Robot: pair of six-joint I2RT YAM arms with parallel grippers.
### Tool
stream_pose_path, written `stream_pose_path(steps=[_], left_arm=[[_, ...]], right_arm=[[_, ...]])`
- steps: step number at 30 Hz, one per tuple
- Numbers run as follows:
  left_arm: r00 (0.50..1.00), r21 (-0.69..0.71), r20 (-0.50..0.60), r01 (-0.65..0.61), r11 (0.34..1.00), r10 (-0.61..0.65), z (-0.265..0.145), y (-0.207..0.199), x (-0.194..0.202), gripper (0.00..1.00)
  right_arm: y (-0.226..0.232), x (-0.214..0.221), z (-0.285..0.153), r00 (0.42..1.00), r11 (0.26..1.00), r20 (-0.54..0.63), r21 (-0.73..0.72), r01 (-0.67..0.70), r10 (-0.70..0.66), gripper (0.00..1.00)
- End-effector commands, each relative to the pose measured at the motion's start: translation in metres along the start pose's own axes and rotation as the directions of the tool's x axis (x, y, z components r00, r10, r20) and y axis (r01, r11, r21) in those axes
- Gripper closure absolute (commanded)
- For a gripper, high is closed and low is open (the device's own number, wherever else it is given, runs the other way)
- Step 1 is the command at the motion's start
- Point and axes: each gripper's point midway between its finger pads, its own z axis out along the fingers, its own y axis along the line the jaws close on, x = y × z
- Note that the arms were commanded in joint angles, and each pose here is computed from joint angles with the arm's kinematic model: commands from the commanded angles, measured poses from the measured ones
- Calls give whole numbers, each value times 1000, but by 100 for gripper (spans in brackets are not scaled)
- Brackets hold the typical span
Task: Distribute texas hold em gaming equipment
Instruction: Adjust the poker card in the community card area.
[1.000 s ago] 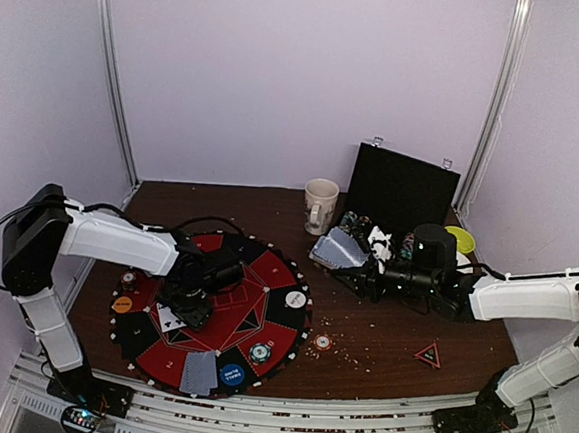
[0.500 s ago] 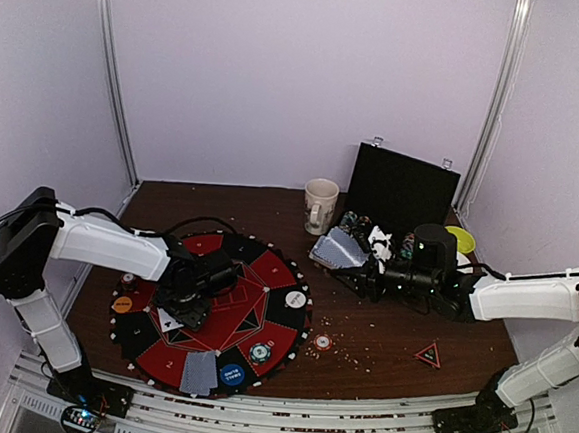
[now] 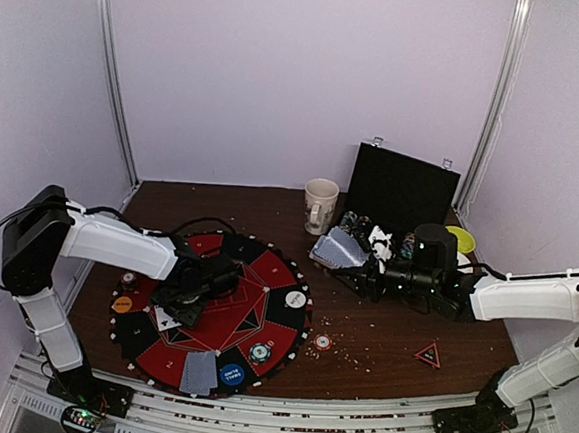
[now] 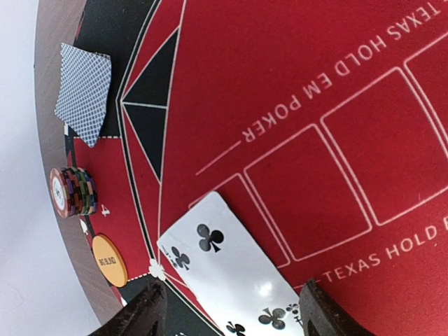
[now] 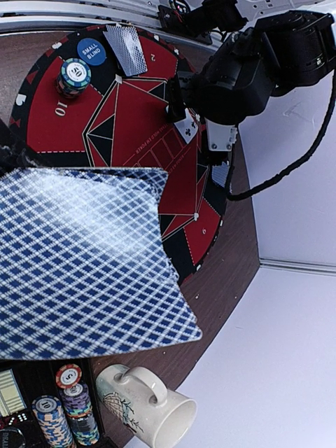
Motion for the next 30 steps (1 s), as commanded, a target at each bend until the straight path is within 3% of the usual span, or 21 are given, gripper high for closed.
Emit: stream_pose_path(steps=[1, 21, 27, 30], left_arm=[[998, -110, -53, -40, 993, 35, 6, 17, 13, 33], [985, -172, -107, -152, 973, 134, 5, 10, 18, 33], [990, -165, -62, -133, 977, 124, 0, 12, 10, 31], [997, -130, 20, -76, 989, 79, -18, 13, -9, 29]], right_arm=[[-2, -18, -5, 998, 1000, 51, 6, 22, -22, 53], [-3, -20, -6, 998, 1000, 55, 11, 24, -24, 53], [-3, -19, -6, 998, 1000, 54, 9, 23, -24, 53], [-3, -20, -6, 998, 1000, 55, 9, 28, -28, 53]])
